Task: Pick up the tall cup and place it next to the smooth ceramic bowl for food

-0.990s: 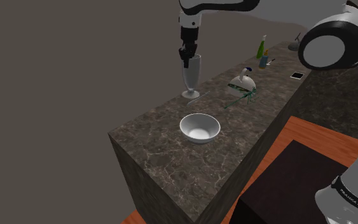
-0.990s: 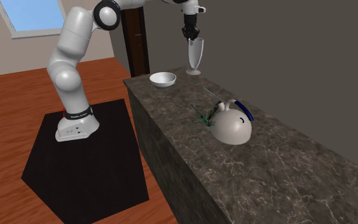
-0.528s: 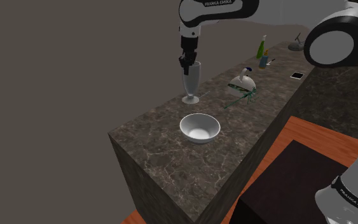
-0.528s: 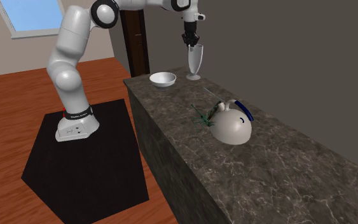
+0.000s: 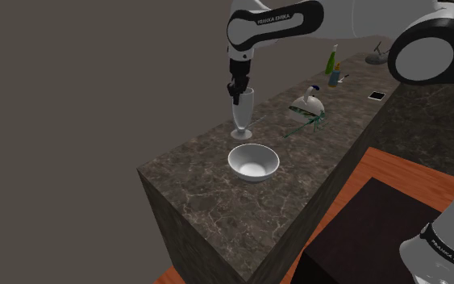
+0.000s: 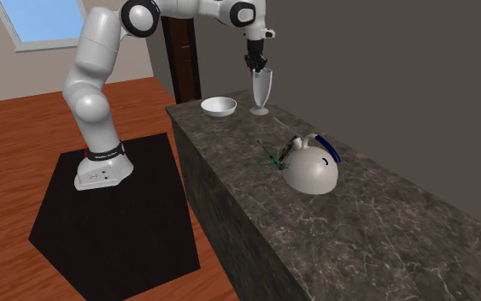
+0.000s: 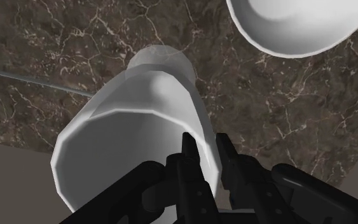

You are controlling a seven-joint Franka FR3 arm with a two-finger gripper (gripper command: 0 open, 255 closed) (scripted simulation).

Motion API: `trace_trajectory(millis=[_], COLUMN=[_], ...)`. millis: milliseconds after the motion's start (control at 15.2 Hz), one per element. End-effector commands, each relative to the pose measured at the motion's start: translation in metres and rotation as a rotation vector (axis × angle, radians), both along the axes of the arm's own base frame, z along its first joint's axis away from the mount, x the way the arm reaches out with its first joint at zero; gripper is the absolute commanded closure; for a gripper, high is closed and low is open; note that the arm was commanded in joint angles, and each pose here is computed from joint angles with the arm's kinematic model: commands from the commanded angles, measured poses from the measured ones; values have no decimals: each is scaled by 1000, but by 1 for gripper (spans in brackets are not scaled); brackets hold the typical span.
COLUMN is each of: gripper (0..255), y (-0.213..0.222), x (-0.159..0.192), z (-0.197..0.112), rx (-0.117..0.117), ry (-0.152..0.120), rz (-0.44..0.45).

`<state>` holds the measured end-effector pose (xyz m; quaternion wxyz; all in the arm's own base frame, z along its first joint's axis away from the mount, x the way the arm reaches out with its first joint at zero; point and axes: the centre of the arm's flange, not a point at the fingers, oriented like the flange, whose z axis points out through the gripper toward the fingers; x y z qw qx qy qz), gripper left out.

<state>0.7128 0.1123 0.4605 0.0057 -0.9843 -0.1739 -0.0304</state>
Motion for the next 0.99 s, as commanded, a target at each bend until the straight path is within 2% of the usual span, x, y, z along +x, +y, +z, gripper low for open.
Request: trace_trajectory(millis=[0, 396, 924], gripper=[255, 255, 255], y=[1, 1, 1], x=[0, 0, 0], z=[-10, -41, -41], rx=[0, 0, 0], ry=[-2, -2, -2], rz=[0, 0, 0])
